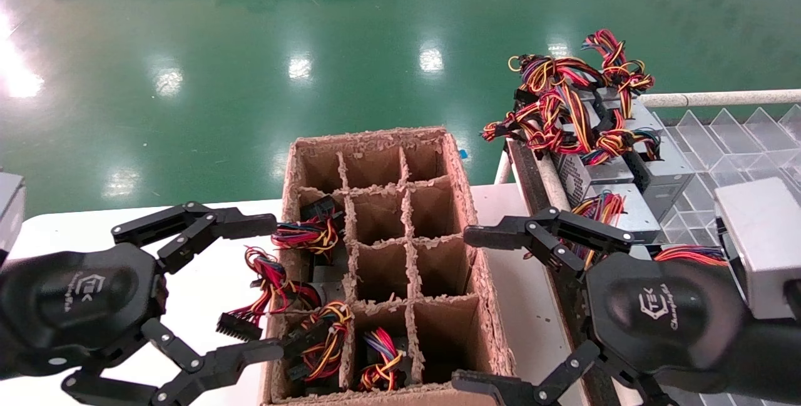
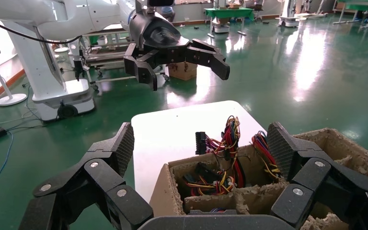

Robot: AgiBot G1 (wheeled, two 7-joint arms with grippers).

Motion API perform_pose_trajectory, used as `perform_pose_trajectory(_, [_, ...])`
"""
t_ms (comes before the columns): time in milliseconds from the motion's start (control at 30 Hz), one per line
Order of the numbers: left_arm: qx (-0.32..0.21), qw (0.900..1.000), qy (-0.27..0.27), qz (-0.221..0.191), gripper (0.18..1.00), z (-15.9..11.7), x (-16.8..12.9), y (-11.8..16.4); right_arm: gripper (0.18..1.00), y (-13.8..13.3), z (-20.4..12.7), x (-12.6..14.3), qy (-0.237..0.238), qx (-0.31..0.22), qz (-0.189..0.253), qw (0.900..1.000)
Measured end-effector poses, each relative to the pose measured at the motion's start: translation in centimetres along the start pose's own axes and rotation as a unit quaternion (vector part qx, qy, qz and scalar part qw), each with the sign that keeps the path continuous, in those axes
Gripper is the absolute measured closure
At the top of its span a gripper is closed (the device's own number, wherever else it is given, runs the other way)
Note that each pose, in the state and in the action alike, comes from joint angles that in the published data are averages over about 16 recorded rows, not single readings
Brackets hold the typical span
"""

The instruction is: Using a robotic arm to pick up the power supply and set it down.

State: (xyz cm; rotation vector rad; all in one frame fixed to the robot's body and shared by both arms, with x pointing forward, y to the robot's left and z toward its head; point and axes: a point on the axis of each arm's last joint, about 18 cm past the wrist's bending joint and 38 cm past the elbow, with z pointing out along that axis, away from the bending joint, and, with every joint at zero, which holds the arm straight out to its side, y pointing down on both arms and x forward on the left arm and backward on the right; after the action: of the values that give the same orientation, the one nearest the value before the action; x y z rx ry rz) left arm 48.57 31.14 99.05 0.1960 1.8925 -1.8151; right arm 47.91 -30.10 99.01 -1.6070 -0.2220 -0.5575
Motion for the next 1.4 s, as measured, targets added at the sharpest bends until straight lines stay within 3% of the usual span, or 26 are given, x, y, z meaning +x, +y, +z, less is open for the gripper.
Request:
perform_pose_trajectory(400, [0.000,1.0000,0.000,0.000,0.252,0.0,0.0,0.0,0.179,2.6,3.8,2.5,-0.017,-0.053,-0.002,0.998])
perform_pose_trajectory(600, [0.000,1.0000,0.000,0.000,0.338,0.0,0.0,0.0,0.179,3.8,7.6,4.4,-0.043,-0.070,-0.003,0.997])
perform_pose_trajectory(1000, [0.000,1.0000,0.000,0.000,0.601,0.0,0.0,0.0,0.179,5.7,16.1,6.6,-0.094,-0.066,0.000,0.993])
perform_pose_trajectory(1400, [0.000,1.0000,0.000,0.000,0.854,0.0,0.0,0.0,0.180,7.0,22.3,8.6,-0.080,-0.058,0.015,0.995])
